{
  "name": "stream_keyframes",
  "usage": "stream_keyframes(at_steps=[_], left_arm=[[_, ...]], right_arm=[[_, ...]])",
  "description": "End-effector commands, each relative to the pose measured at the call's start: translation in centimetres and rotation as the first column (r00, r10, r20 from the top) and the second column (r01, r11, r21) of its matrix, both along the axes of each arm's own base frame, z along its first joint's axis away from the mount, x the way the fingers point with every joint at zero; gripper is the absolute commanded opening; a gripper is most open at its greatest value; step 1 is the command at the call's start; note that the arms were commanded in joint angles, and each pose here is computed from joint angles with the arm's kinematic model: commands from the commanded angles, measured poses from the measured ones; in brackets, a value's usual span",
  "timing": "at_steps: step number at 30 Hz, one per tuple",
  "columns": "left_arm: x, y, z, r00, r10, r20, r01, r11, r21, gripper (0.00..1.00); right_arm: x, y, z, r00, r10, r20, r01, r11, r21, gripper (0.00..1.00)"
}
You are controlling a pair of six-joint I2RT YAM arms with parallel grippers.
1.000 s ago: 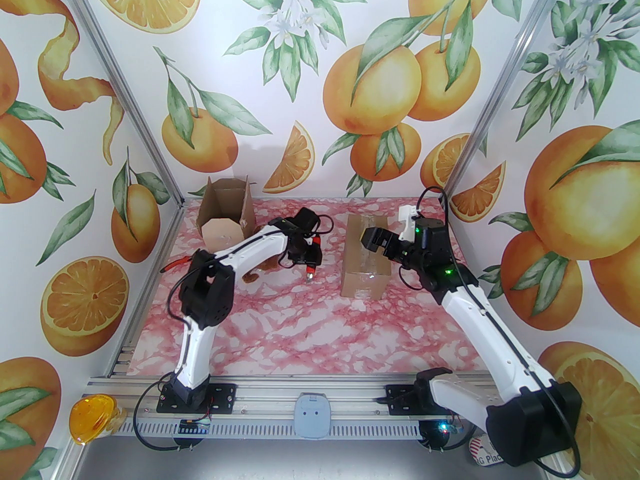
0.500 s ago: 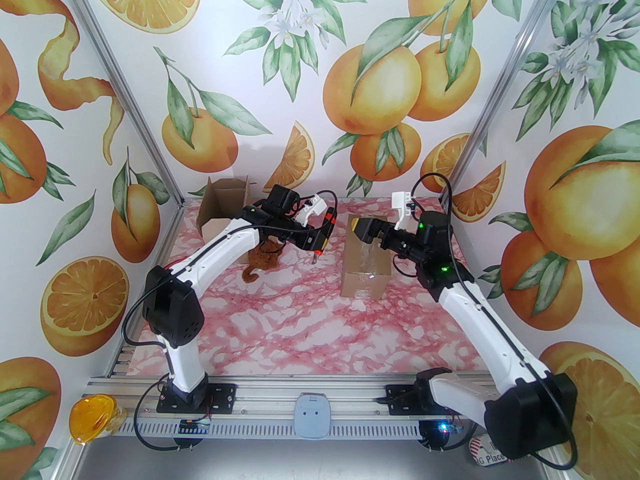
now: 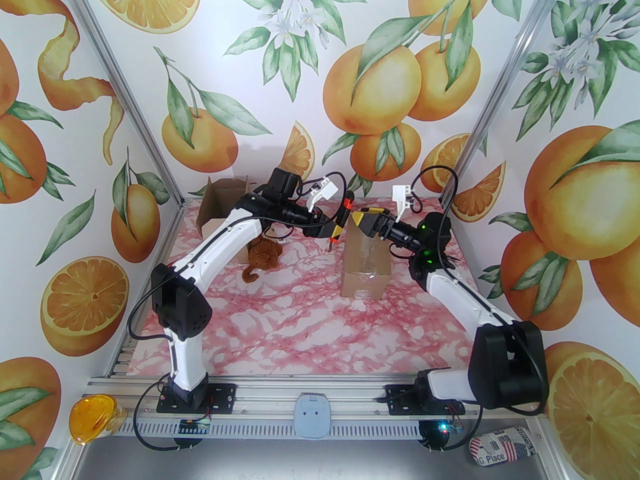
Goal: Unpack the express box
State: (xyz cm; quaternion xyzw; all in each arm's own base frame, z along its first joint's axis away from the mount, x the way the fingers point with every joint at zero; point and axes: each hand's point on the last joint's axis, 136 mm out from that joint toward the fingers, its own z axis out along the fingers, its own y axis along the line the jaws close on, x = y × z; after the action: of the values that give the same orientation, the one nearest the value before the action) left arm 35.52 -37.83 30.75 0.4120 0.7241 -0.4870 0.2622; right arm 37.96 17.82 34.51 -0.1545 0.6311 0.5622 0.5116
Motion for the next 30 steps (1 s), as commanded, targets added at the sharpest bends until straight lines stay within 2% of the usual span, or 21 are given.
stream_keyframes(at_steps=[1,5,12,15,22,30], left_arm=[[0.0,-0.6,2.4,0.996,-0.06,0.058,0.064,0.995,-0.075,0.27],[-1.0,-1.6,3.3,0.992,-0.107,0.066,0.113,0.989,-0.097,0.27],[-2.4,-2.9,3.6,0.984,-0.175,0.039,0.179,0.976,-0.123,0.27],[-2.8,-3.4,3.6,0.981,-0.193,0.031,0.195,0.972,-0.128,0.27],[-3.0,-3.8,3.9,0.976,-0.216,0.016,0.216,0.966,-0.143,0.26],[-3.4,-3.6,4.1,0.974,-0.227,-0.006,0.224,0.964,-0.145,0.27]], right_arm=[[-1.3,0.4,3.5,0.986,0.098,0.136,-0.108,0.992,0.067,0.9],[-1.7,0.5,4.7,0.976,0.143,0.164,-0.165,0.978,0.13,0.86],[-1.9,0.9,4.1,0.971,0.192,0.145,-0.211,0.969,0.125,0.86],[-2.2,1.2,4.2,0.965,0.219,0.145,-0.237,0.964,0.124,0.83],[-2.5,1.2,3.9,0.963,0.227,0.142,-0.244,0.962,0.12,0.68],[-2.4,1.1,4.1,0.967,0.206,0.15,-0.226,0.965,0.131,0.46]])
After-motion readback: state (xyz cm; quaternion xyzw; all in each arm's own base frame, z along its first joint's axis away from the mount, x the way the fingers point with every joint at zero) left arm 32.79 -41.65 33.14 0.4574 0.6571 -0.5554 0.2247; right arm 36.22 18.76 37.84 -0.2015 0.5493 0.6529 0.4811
